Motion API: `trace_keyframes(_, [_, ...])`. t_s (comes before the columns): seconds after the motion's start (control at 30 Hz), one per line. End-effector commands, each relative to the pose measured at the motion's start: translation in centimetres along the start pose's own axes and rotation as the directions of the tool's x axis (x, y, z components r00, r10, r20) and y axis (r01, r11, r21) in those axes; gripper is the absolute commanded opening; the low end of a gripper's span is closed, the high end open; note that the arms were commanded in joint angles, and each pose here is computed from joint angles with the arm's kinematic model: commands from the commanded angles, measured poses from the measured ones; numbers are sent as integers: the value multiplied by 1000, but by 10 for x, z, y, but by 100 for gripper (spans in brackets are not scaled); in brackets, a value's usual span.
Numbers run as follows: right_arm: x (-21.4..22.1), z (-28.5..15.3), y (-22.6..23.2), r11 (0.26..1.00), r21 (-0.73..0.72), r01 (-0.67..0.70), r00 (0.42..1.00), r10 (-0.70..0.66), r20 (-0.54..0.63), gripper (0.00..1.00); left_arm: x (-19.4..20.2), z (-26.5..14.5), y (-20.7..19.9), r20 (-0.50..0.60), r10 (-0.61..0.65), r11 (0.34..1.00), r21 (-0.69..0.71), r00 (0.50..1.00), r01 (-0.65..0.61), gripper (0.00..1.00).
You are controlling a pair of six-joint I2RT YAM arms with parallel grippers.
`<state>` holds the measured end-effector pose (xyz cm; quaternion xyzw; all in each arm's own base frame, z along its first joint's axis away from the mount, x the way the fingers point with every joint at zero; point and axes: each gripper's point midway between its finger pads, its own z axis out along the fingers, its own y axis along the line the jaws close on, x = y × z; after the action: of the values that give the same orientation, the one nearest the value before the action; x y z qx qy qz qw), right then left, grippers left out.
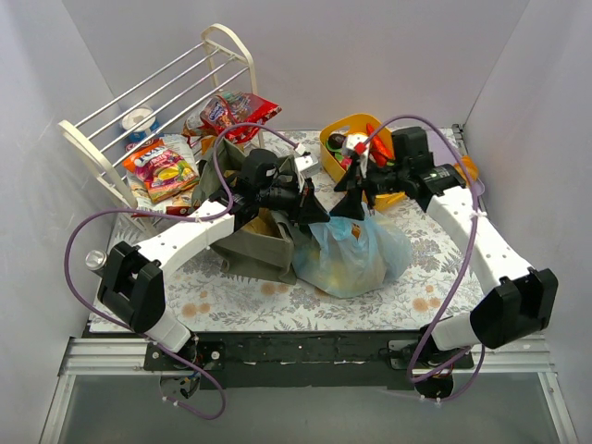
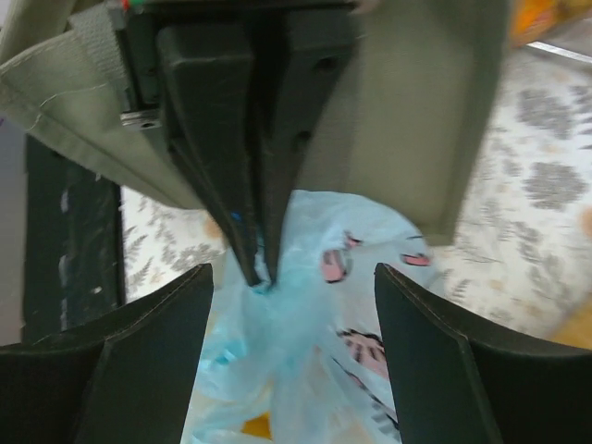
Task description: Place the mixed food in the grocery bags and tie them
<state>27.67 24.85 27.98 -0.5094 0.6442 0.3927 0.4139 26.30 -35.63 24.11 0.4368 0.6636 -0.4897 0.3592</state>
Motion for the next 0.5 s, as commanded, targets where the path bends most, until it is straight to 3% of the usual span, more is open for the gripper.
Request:
trace_keyframes(0.0, [1, 7, 22, 996, -84, 30, 999, -32, -27, 77, -12, -9, -11, 32, 40, 999, 9, 999, -40, 0])
trace_keyframes(0.47, [41, -1, 17, 1000, 1, 7, 985, -6, -172, 75, -13, -12, -4, 32, 53, 998, -34, 998, -52, 0])
